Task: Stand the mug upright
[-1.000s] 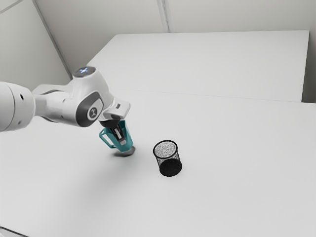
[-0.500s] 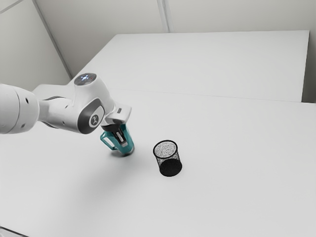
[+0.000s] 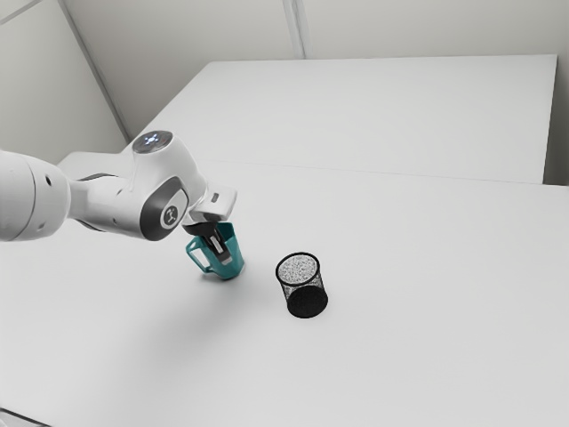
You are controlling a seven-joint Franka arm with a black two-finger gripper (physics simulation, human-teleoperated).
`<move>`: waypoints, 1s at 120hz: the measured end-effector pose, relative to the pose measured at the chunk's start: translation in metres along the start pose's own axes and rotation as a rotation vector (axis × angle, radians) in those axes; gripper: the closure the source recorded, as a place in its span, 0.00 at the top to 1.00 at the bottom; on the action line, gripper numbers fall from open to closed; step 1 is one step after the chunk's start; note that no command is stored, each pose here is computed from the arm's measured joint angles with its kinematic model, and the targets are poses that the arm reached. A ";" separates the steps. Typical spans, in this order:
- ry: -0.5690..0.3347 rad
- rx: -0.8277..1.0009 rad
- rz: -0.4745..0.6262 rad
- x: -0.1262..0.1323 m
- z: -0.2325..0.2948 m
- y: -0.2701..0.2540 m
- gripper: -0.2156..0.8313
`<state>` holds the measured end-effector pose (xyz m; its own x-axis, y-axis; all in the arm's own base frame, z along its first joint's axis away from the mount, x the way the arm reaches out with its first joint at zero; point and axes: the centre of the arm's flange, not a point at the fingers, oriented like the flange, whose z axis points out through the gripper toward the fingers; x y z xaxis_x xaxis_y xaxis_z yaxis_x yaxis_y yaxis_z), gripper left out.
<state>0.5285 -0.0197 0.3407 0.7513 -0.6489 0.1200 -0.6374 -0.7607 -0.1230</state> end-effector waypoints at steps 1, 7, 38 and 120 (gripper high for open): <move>0.000 0.000 0.000 0.000 0.000 0.000 0.26; 0.000 0.000 0.001 0.000 0.000 0.000 0.29; 0.008 0.004 0.005 0.003 -0.005 0.000 0.41; 0.117 0.021 -0.055 0.055 -0.123 -0.046 0.69</move>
<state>0.5786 -0.0225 0.4738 0.7591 -0.6046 0.2411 -0.5912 -0.7954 -0.1335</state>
